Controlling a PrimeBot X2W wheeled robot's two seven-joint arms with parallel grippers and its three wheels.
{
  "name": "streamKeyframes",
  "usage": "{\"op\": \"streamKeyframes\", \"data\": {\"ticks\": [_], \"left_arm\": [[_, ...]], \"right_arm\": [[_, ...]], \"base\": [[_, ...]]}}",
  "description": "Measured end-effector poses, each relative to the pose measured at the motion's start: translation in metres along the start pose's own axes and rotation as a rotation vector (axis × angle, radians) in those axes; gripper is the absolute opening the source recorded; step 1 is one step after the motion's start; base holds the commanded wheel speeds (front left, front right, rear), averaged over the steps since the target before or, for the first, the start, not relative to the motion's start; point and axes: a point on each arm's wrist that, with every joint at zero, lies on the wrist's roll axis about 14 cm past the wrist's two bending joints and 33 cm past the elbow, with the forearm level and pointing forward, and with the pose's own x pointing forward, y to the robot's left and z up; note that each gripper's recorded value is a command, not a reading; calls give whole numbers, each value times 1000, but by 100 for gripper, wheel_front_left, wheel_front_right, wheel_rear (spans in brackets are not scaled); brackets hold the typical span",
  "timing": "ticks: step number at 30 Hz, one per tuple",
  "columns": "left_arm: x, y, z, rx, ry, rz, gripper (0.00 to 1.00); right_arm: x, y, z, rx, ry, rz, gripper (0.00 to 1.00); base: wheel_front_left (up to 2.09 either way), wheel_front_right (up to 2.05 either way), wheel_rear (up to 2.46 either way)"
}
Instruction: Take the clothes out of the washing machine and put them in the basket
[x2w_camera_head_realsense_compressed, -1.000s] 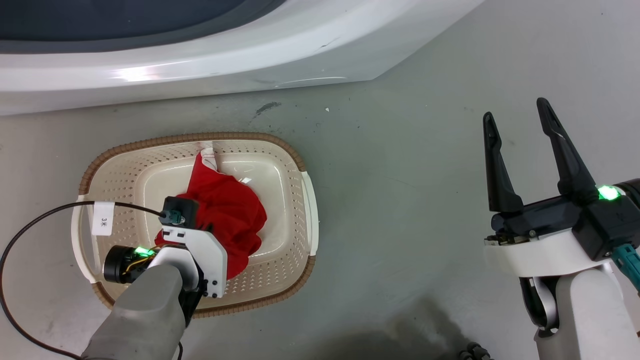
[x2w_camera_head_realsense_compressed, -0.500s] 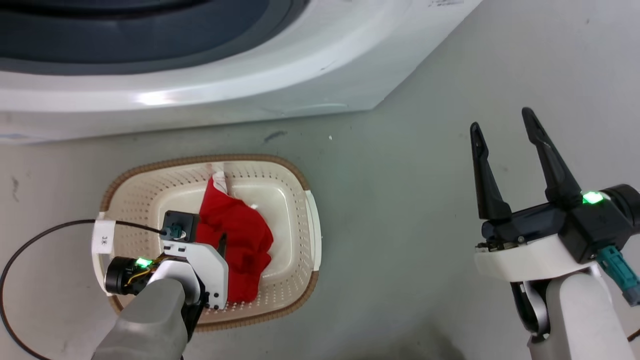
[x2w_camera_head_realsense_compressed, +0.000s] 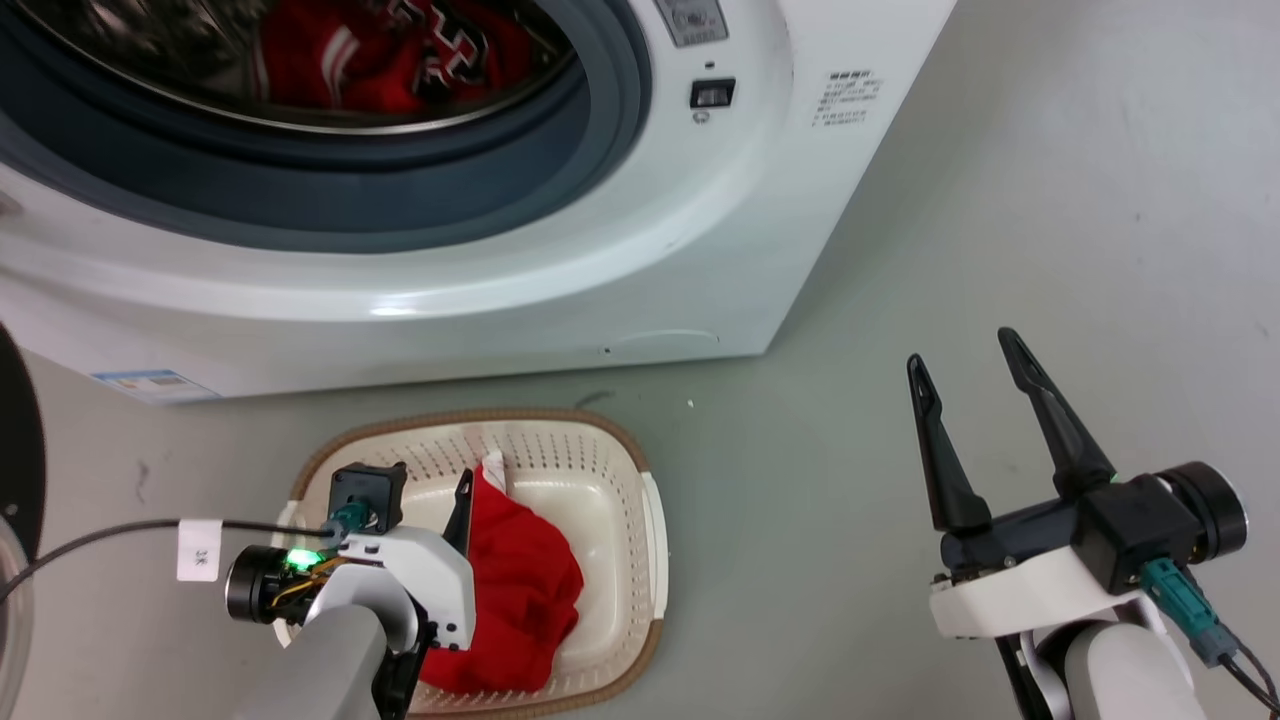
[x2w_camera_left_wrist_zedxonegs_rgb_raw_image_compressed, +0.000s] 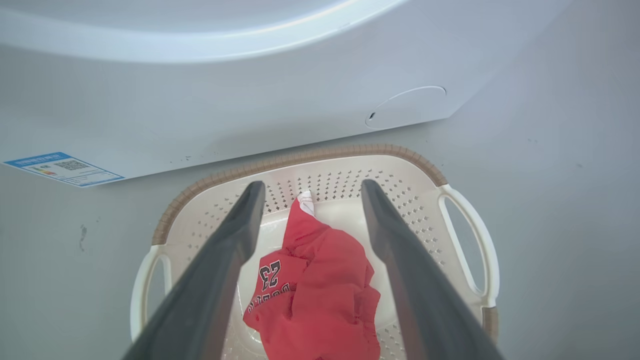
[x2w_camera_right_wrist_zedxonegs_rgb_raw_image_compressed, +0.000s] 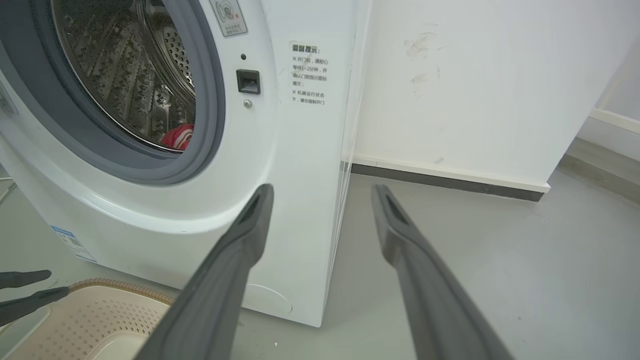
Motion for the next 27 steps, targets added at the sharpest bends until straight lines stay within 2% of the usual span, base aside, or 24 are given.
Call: {"op": "streamKeyframes", "data": {"ticks": [18, 27], "left_arm": [[-97, 18, 133, 2, -543, 171, 100], [-97, 36, 175, -25, -665, 223, 100]], "right_arm": [[-38, 14, 39, 1, -86, 18, 100], [-37, 9, 35, 5, -74, 0, 100]], "base": [[0, 0, 0], [0, 0, 0]]}}
